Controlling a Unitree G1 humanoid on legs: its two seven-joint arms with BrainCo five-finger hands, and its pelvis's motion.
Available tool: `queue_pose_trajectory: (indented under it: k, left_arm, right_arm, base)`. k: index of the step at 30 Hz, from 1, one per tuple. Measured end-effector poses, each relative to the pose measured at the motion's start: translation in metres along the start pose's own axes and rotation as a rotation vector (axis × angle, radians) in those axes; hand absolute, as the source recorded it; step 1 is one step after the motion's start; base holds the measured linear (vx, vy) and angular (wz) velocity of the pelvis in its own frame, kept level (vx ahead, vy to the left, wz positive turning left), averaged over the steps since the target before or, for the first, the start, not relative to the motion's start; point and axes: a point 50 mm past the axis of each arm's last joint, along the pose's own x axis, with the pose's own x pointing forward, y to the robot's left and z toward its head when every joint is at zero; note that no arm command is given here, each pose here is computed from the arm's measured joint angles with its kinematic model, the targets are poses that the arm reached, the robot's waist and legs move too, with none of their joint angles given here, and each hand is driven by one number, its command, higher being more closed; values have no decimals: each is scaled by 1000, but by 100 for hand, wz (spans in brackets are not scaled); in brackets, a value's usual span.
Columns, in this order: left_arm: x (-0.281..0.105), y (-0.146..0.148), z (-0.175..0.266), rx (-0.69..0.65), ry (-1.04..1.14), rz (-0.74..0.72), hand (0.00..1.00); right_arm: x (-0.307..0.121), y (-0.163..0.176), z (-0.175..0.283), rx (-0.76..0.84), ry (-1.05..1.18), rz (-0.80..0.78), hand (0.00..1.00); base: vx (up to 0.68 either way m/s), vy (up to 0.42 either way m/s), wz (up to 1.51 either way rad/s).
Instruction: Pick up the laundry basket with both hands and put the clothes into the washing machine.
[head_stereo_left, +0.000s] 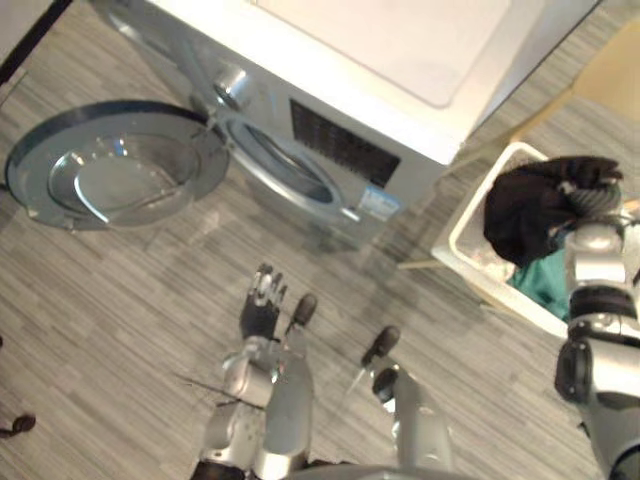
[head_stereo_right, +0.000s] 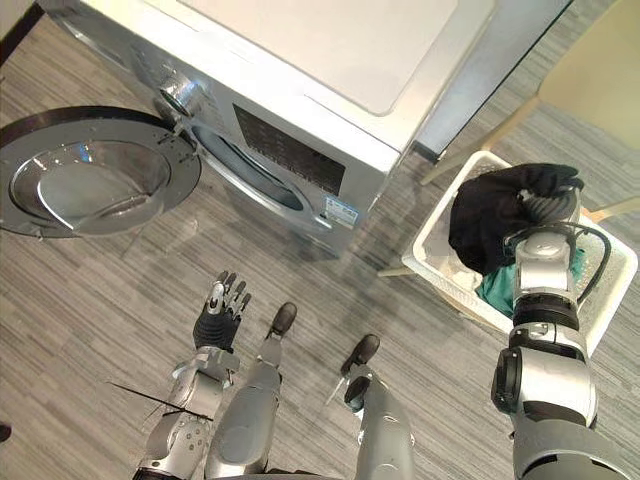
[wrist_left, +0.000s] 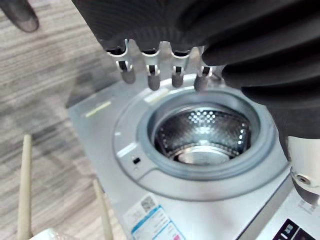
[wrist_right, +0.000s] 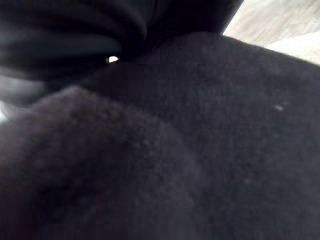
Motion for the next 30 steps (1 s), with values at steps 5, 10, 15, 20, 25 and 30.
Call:
queue_pose_trajectory:
  k: [5,10,15,20,25,30]
  left_arm:
    - [-4,8,-9,32,52,19,0]
    - [-13,20,-13,49,65,63,0]
    - [-24,26,-1,101,10,96,0]
    - [-27,-9,36,176,-183,-27,0]
    - [-28,-54,81,325,-453,-127,0]
    - [-27,-72,100,428,-576,-162,0]
  right_arm:
    - [-14,-2,6,78,-62,-90,100]
    - [-55,-5,5,177,-169,-166,100]
    - [-112,-1,-2,233,-217,-216,100]
    - [-159,19,12,289,-311,-116,100]
    - [-196,46,56,438,-514,92,100]
    - [-217,59,78,571,-613,268,100]
  base:
    - [78,-10,-6]
    - [117,-5,-18]
    - [107,8,-18]
    - [88,11,-20]
    - [67,4,-7]
    - [47,-1,4]
